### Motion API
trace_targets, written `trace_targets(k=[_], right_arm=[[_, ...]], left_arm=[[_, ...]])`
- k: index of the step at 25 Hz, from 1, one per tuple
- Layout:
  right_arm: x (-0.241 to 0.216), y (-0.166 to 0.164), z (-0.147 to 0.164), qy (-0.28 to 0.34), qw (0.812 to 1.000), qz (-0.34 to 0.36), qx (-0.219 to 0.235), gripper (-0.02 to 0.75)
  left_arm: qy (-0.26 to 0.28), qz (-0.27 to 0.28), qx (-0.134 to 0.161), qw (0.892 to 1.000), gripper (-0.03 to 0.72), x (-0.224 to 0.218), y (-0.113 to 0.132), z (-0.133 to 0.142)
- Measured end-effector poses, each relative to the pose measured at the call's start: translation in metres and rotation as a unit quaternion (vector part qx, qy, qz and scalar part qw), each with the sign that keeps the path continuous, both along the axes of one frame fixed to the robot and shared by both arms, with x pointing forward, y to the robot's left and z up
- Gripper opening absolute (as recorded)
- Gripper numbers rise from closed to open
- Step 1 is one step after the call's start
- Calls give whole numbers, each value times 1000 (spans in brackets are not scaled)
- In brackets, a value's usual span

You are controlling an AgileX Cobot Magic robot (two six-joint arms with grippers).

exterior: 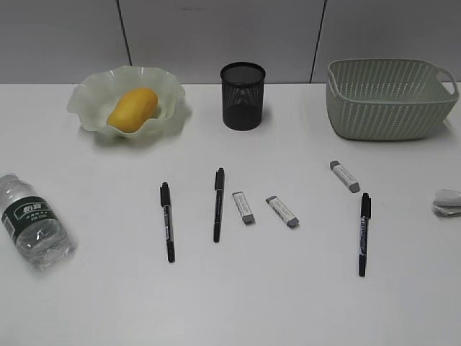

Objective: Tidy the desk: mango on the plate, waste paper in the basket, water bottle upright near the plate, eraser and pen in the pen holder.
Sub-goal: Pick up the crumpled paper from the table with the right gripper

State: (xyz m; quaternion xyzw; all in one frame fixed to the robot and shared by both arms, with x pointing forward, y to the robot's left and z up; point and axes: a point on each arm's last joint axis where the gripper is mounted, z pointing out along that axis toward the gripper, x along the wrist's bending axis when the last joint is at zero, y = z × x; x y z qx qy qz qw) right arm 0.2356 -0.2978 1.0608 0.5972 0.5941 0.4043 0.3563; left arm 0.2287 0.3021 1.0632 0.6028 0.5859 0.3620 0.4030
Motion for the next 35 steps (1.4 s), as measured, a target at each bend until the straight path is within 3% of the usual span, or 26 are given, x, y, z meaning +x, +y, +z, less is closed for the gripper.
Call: trace_targets(k=[3, 5, 10, 13, 16, 19, 23, 29, 31, 34, 35], right_arm=[[11, 4, 11, -13, 999, 29, -13, 266], [33, 6, 14, 19, 999, 35, -19, 266], [124, 10, -9, 182, 982, 36, -26, 337], [185, 11, -44, 293, 955, 32, -31, 426], [234, 9, -69, 359, 933, 3, -37, 502], [279, 8, -86, 388, 920, -7, -53, 563], [322, 8, -106, 408, 910, -4, -69, 583], [338, 3, -150, 457, 880, 15, -129, 582], [339, 1, -160, 469, 872, 20, -142, 524], [341, 0, -162, 466, 871, 22, -154, 174], [343, 0, -160, 460, 874, 19, -154, 92]], left_arm=[[-1, 5, 0, 1000, 416, 0, 0, 0], [-1, 5, 0, 1000, 416, 0, 0, 0], [-1, 5, 0, 1000, 407, 0, 0, 0], [-1, 5, 0, 1000, 396, 0, 0, 0], [-1, 5, 0, 1000, 388, 0, 0, 0], [-1, 5, 0, 1000, 382, 0, 0, 0], [-1, 5, 0, 1000, 381, 0, 0, 0], [-1, 5, 0, 1000, 375, 0, 0, 0], [-1, 5, 0, 1000, 373, 0, 0, 0], [-1, 5, 0, 1000, 373, 0, 0, 0], [-1, 5, 0, 1000, 373, 0, 0, 0]])
